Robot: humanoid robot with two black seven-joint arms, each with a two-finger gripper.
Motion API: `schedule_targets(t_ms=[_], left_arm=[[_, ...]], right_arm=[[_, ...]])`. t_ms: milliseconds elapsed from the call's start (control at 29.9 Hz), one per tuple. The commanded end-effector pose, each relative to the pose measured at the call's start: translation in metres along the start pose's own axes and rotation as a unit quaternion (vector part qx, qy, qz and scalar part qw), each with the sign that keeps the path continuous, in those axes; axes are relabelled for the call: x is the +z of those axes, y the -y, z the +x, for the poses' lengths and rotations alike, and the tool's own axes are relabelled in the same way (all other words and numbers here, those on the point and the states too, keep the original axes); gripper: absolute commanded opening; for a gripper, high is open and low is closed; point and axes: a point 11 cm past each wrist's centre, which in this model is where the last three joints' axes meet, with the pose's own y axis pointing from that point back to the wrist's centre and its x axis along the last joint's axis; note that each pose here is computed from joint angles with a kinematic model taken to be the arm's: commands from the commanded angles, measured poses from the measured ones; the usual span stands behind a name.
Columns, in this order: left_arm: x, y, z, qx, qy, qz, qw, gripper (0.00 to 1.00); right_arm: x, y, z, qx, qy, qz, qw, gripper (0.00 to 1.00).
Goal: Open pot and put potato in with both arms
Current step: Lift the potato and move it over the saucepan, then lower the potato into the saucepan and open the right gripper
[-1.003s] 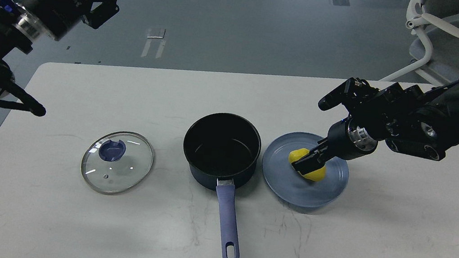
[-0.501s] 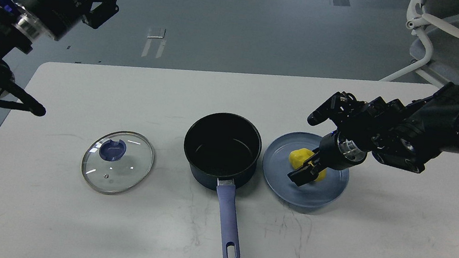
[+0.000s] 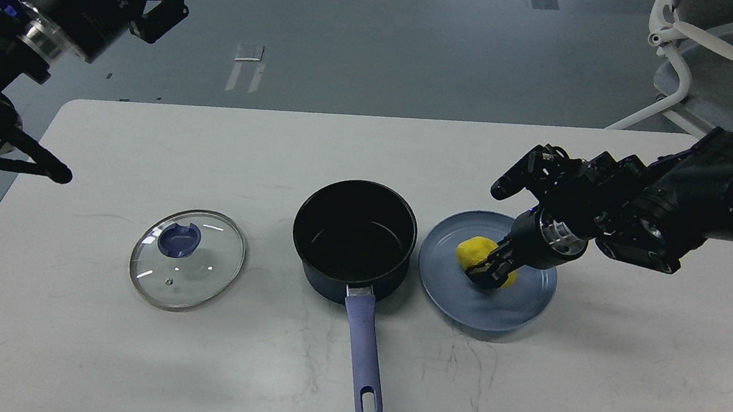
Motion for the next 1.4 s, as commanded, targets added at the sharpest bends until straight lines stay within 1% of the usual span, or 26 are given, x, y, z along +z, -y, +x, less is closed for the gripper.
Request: schedule_targets(t_ms=[0, 33, 67, 167, 234, 368, 568, 769, 869, 1036, 1203, 1370], left_arm=[[0.001, 0.000, -0.001, -0.003, -0.001, 0.000, 1.000, 0.98], [0.001, 0.000, -0.001, -0.003, -0.001, 0.000, 1.000, 0.98], [0.002, 0.000, -0.001, -0.003, 0.000, -0.001, 1.000, 0.98], [0.002, 0.000, -0.001, -0.003, 0.000, -0.001, 1.000, 0.98], [0.001, 0.000, -0.002, -0.004, -0.001, -0.001, 1.000, 0.98], [0.001, 0.000, -0.004, -0.007, -0.002, -0.001, 1.000, 0.98], [0.002, 0.000, -0.004, -0.007, -0.002, -0.002, 1.000, 0.98], [0.001, 0.001, -0.005, -0.008, -0.003, -0.002, 1.000, 0.98], [0.001, 0.002, -0.007, -0.010, -0.005, -0.002, 1.000, 0.98], [0.000, 0.003, -0.008, -0.011, -0.006, -0.002, 1.000, 0.98], [0.000, 0.002, -0.008, -0.011, -0.005, -0.002, 1.000, 0.98], [0.000, 0.002, -0.008, -0.010, -0.007, -0.002, 1.000, 0.98]], right_arm=[[-0.007, -0.027, 0.034, 0.026, -0.018, -0.001, 0.999, 0.18], [-0.007, -0.027, 0.034, 0.026, -0.018, -0.001, 0.999, 0.18], [-0.011, -0.040, 0.053, 0.043, -0.030, -0.004, 0.999, 0.19], [-0.024, -0.059, 0.092, 0.080, -0.053, -0.003, 0.995, 0.19], [-0.038, -0.059, 0.106, 0.094, -0.058, 0.009, 0.994, 0.19], [-0.042, -0.060, 0.112, 0.121, -0.013, 0.025, 0.992, 0.20], [-0.036, -0.056, 0.113, 0.166, 0.009, 0.024, 0.986, 0.20], [-0.040, -0.043, 0.100, 0.165, 0.040, 0.040, 0.985, 0.22], [-0.046, -0.032, 0.087, 0.155, 0.053, 0.054, 0.985, 0.22], [-0.054, -0.016, 0.078, 0.180, 0.098, 0.077, 0.976, 0.22], [-0.065, -0.007, 0.080, 0.211, 0.116, 0.098, 0.966, 0.22], [-0.067, -0.003, 0.077, 0.218, 0.144, 0.104, 0.960, 0.25]])
